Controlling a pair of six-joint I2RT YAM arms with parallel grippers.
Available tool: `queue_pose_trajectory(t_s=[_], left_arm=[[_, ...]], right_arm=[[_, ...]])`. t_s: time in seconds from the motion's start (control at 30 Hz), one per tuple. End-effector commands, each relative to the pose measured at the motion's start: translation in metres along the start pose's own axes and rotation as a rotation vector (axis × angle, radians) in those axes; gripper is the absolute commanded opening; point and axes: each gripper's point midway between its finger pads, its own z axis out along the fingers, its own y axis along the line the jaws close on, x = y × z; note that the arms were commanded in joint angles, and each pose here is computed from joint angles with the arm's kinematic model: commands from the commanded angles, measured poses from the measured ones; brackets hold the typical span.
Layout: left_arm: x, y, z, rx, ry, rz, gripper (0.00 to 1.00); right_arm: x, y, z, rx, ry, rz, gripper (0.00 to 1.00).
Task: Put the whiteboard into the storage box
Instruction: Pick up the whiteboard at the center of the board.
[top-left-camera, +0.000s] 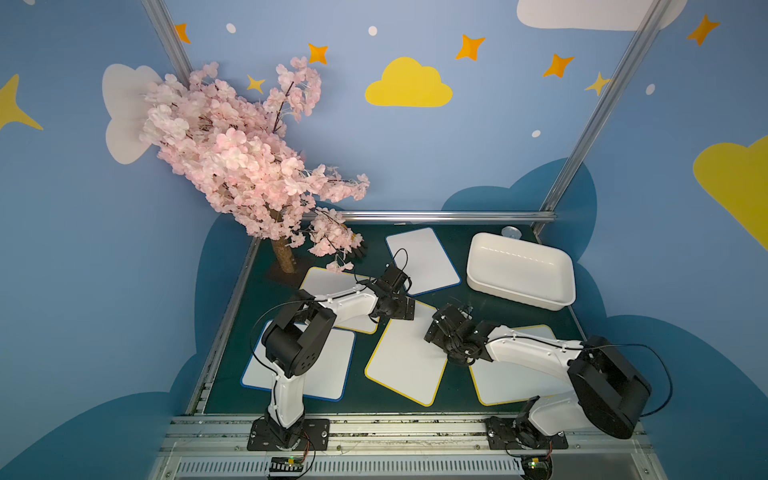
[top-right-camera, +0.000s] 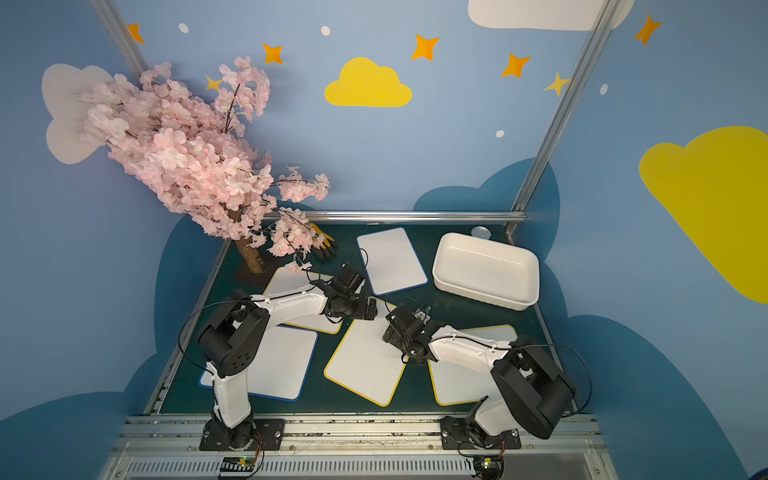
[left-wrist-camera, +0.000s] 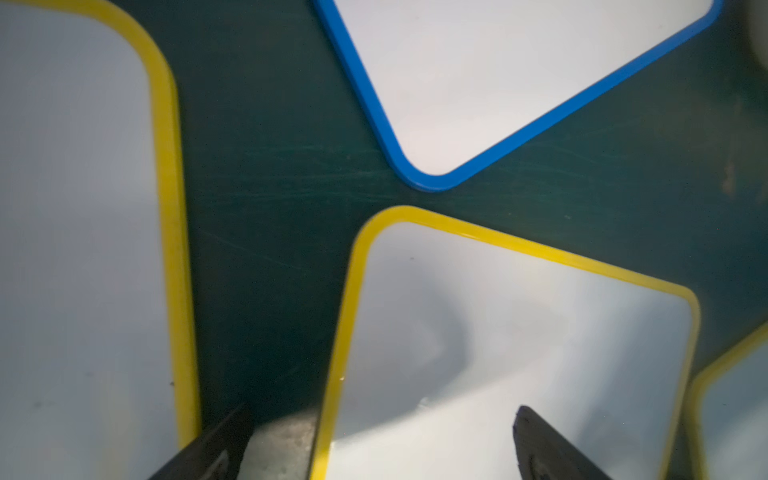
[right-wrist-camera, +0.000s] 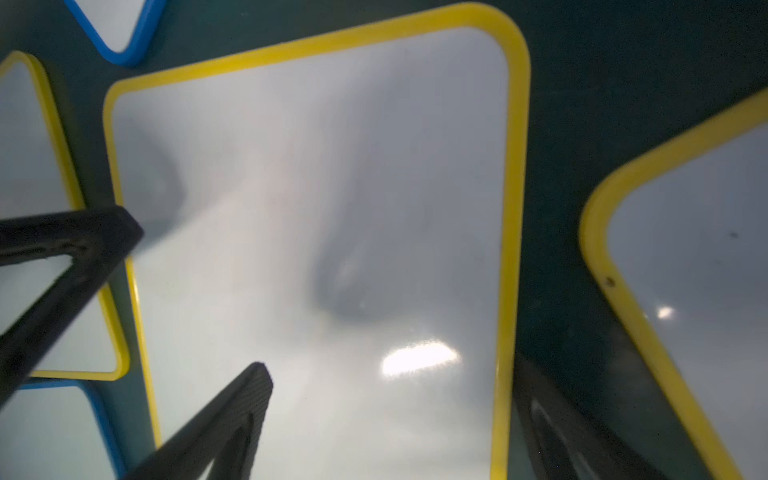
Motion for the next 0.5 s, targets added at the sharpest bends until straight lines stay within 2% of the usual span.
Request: queue_pose_trajectory(t_s=[0.0,0.1,0.47], left_arm=[[0.066,-0.006,0.024,0.083,0.236,-0.072,1.00],[0.069,-0.012,0.024,0.121,0.253,-0.086,1.00],[0.070,-0.015,0.022,0.135,0.253,-0.113,1.00]], right_arm=[[0.008,-0.005,0.024,-0.033,0.071,0.012,0.92],[-0.001,-0.003,0.027,-0.025,0.070,-0.003,0.92],[-0.028,0.008,0.044,-0.005,0.074,-0.046,0.92]])
